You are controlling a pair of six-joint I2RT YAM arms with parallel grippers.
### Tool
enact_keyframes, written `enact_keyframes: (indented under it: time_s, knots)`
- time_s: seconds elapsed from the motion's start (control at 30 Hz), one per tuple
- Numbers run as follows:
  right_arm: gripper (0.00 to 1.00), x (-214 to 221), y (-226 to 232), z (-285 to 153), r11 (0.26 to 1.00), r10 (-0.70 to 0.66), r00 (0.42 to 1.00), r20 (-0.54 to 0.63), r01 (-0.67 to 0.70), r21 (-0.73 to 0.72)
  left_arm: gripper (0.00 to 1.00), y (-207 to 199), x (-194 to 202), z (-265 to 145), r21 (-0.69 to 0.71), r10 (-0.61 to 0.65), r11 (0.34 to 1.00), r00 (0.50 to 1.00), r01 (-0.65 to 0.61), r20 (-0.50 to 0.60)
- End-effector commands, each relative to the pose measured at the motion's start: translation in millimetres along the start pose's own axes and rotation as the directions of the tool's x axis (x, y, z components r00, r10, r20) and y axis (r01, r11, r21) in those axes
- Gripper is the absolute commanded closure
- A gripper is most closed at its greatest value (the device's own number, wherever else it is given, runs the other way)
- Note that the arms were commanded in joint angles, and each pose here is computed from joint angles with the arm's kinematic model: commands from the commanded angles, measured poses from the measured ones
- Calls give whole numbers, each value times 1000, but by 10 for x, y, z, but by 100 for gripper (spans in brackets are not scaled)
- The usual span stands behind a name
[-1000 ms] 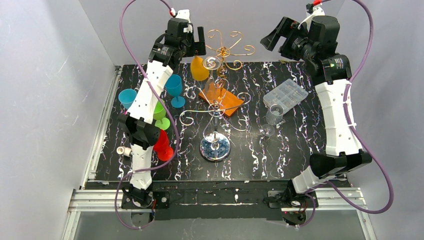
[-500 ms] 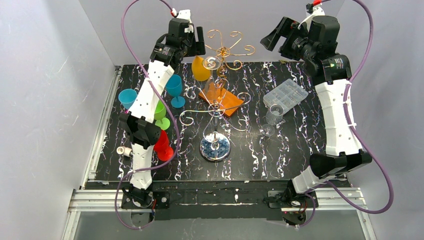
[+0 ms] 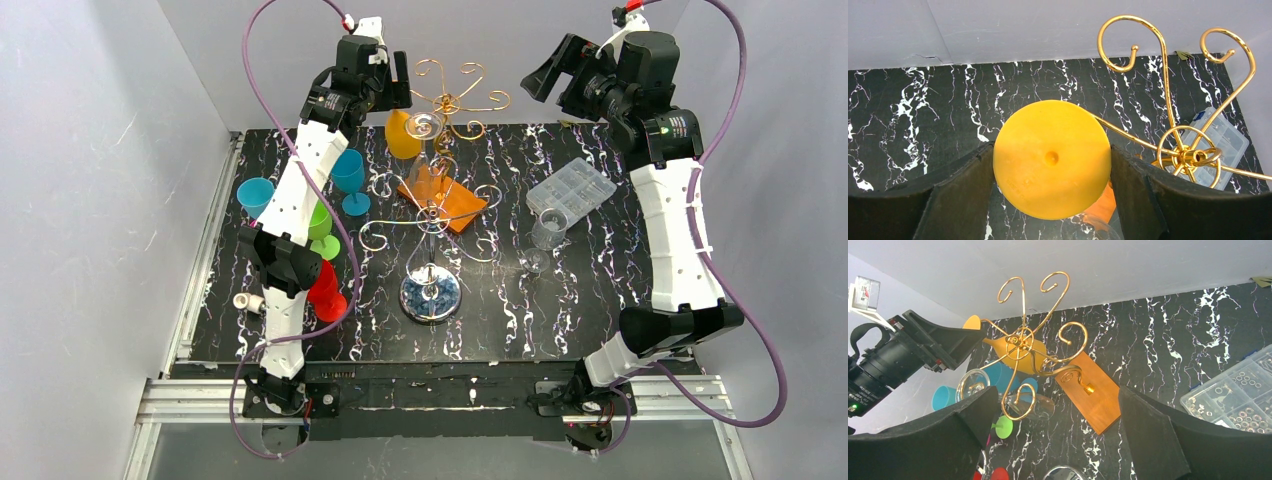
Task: Take the wine glass off the wine glass rack
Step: Pick up the wine glass from the wine rack.
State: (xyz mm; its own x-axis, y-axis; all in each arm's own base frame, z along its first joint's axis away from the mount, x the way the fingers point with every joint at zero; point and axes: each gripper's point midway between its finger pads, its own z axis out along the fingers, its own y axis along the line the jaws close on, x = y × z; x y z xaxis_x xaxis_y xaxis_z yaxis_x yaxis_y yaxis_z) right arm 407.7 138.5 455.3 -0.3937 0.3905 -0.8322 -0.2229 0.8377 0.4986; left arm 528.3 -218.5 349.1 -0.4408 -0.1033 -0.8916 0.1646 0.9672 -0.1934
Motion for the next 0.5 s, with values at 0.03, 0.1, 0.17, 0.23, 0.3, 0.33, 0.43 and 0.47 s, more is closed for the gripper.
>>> enact_keyframes:
  time_s: [0.03,0.1,0.17,0.23,0.3,0.33,0.43,0.47]
  knots:
    - [0,-195,137,-151,999,-25,997,67,28,-30,40,-98,-399,-278,37,-2,999,993,-2,115]
    - [0,-195,139,-152,999,-26,997,67,28,-32,41,-110,-426,-296,42,-4,999,992,-1,124]
    - [0,-190,137,-150,999,-26,998,65,28,-31,42,-110,-444,-300,44,-7,999,992,1,129]
    - [0,-190,135,-145,999,-25,998,65,27,-31,43,-123,-447,-296,51,-9,999,991,2,131]
    - [0,-186,135,-140,999,-24,998,64,26,-32,44,-134,-450,-287,53,-12,999,991,4,134]
    - [0,-186,136,-140,999,-23,998,64,25,-32,44,-134,-457,-282,53,-12,999,990,5,137]
    - [0,-176,130,-134,999,-26,998,61,28,-31,44,-142,-463,-251,56,-16,998,990,9,143]
    - [0,-174,126,-138,999,-26,998,61,28,-29,44,-145,-463,-242,58,-19,998,990,10,143]
